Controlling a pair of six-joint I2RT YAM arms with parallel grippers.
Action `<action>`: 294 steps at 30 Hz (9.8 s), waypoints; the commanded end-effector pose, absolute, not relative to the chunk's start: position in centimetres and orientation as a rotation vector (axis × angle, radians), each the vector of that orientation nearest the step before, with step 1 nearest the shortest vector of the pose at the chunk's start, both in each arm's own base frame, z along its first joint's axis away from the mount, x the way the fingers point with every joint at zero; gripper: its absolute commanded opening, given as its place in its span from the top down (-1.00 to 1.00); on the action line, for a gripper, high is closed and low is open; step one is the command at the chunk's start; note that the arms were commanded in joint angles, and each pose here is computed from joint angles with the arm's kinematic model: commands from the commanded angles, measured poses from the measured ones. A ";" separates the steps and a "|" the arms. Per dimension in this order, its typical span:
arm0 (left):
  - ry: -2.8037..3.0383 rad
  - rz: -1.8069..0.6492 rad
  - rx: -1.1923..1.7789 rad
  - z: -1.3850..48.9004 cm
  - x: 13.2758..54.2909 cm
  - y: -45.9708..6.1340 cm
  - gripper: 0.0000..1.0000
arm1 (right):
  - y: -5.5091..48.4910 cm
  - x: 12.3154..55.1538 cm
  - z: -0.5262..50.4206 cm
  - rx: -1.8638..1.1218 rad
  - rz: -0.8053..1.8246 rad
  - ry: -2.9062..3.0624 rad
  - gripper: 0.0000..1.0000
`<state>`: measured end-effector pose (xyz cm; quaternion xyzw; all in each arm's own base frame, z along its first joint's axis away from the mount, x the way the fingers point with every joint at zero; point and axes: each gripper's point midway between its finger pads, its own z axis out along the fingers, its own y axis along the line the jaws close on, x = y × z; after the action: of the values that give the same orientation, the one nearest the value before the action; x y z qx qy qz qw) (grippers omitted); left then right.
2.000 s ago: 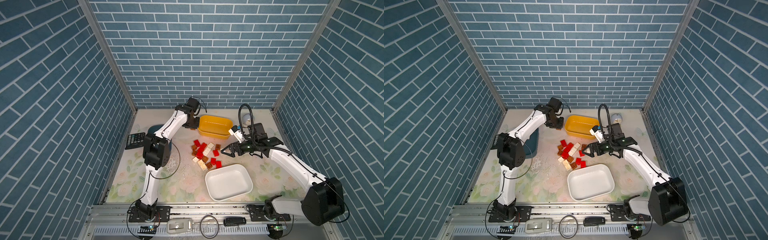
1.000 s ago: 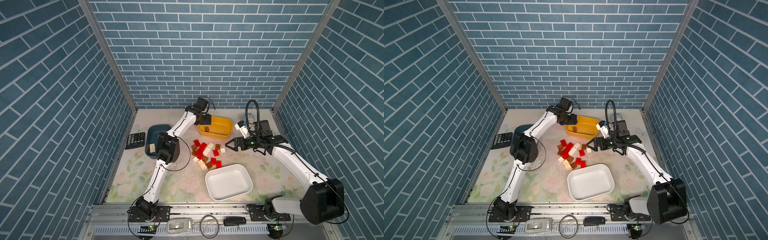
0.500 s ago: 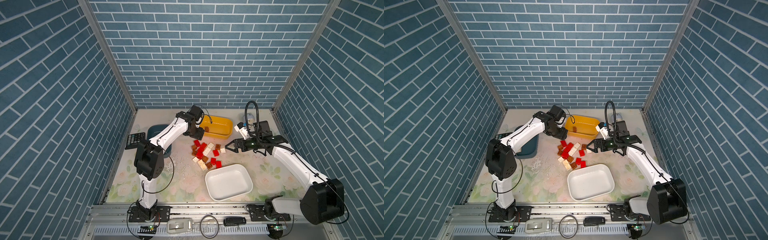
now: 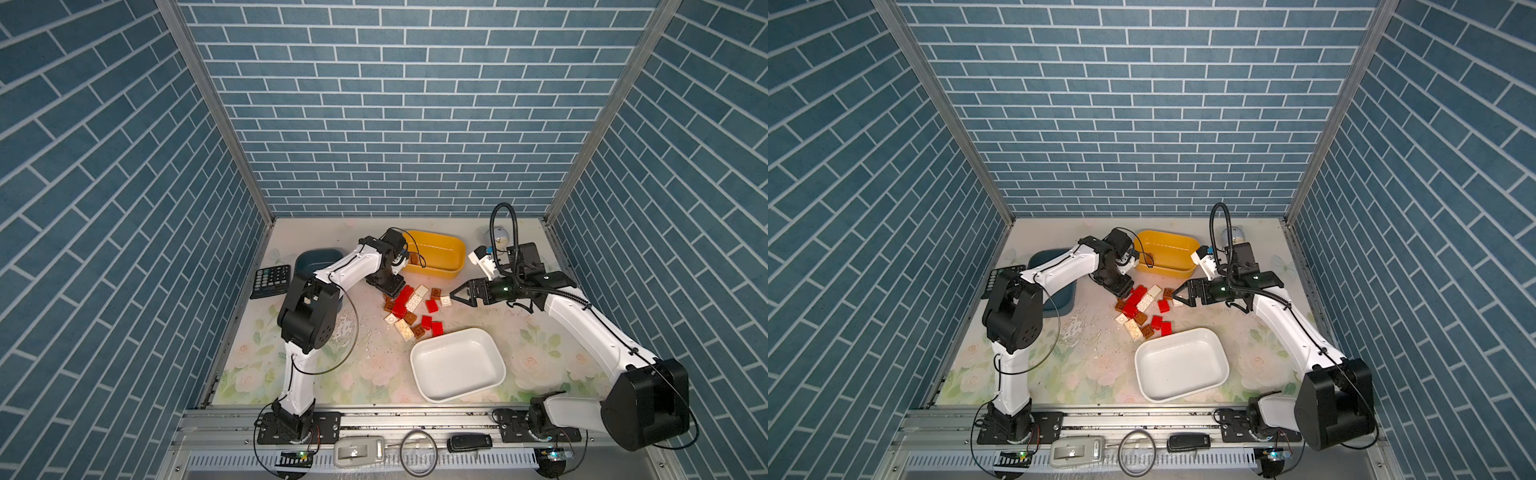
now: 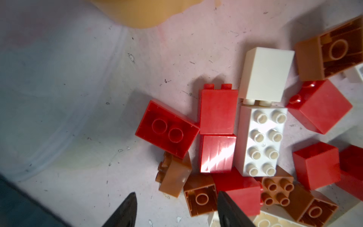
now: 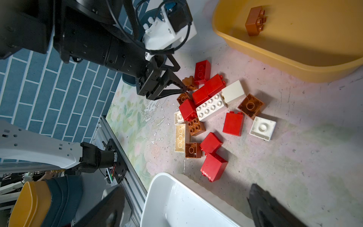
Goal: Sort the legos into containers by color
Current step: Pick up the lego from the center of the table, then place the lego in the container, then pick up the lego from the center of the table, then place the lego in the container, then move the lego into the container, then pick up the lego from the center of the table.
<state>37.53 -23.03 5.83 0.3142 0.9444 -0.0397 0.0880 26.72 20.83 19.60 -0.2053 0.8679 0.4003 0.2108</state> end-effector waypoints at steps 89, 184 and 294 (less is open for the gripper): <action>2.741 -0.030 0.058 16.5 41.7 -21.8 -0.55 | 19.2 28.4 19.2 -0.538 1.005 2.422 -0.97; 2.876 -0.291 0.209 16.1 30.5 -28.6 0.36 | 18.5 27.6 18.3 -0.518 1.059 2.442 -0.97; 3.065 -0.066 0.451 2.5 35.7 -20.8 0.05 | 16.7 27.8 17.9 -0.463 1.032 2.480 -0.97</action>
<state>35.61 -20.63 2.62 0.1430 0.9892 -0.0200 0.0261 27.85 16.63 17.39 -0.1511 0.8961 0.3664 0.1999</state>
